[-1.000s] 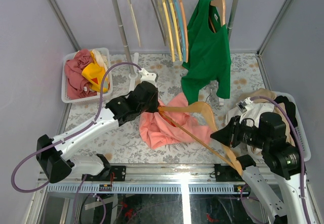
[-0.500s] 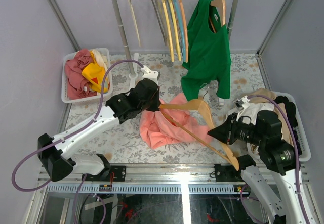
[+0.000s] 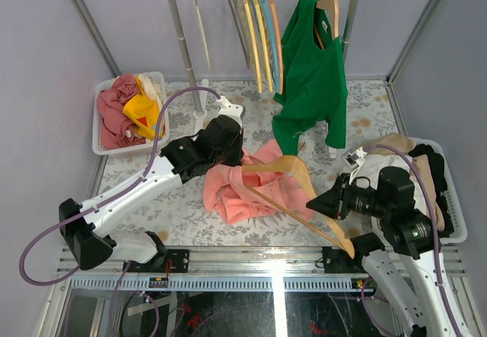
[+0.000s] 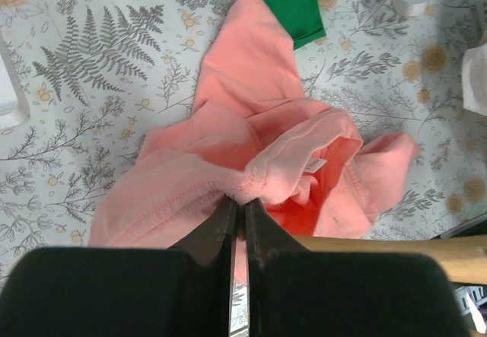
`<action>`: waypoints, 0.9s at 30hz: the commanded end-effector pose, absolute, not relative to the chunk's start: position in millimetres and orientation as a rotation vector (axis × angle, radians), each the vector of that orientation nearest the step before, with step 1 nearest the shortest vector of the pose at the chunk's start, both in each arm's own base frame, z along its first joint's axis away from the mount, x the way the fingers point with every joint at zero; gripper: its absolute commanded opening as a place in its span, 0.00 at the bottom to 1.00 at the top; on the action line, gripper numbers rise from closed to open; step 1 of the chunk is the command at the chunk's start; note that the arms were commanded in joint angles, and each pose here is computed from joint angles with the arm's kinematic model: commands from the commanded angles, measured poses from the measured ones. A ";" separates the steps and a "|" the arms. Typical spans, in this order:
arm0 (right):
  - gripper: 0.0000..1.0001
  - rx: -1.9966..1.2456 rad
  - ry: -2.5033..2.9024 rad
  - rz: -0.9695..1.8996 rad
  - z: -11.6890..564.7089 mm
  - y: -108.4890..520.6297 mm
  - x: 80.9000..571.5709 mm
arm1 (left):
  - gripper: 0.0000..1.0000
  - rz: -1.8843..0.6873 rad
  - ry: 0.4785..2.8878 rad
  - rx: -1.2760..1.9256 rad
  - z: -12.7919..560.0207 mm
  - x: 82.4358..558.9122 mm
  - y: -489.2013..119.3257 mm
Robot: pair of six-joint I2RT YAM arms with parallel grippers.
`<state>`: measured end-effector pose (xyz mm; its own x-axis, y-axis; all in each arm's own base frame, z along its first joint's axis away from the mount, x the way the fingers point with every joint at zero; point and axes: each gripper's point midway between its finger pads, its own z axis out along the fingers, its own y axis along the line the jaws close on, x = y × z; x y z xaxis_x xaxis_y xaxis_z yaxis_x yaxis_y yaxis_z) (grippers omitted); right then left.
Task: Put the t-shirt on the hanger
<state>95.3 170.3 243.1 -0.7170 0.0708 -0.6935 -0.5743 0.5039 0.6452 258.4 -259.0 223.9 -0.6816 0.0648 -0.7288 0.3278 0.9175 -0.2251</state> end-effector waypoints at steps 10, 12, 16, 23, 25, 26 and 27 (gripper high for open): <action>0.00 -0.455 1.857 1.338 267.4 189.0 118.8 | 0.00 -0.584 2.185 0.390 273.0 243.4 -292.8; 0.00 -0.460 1.845 1.357 266.5 191.1 120.3 | 0.00 -0.597 2.174 0.403 277.8 240.8 -295.6; 0.00 -0.470 1.831 1.380 263.2 193.4 120.1 | 0.00 -0.624 2.150 0.419 288.8 236.9 -299.2; 0.00 -0.469 1.811 1.403 262.8 194.8 119.1 | 0.00 -0.698 2.118 0.466 301.0 234.2 -316.1; 0.00 -0.469 1.807 1.404 261.8 194.9 119.5 | 0.00 -0.717 2.107 0.477 306.7 233.1 -321.5; 0.00 -0.469 1.802 1.404 262.5 195.0 119.5 | 0.00 -0.728 2.099 0.484 310.5 231.7 -324.1; 0.00 -0.469 1.803 1.405 261.3 195.2 119.7 | 0.00 -0.733 2.094 0.491 313.0 230.6 -326.4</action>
<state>125.4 190.0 238.5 -0.6848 0.1666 -0.7095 -0.6126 0.3956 0.6842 232.7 -304.2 278.1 -0.6254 0.1068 -0.7730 0.4983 0.8169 -0.2904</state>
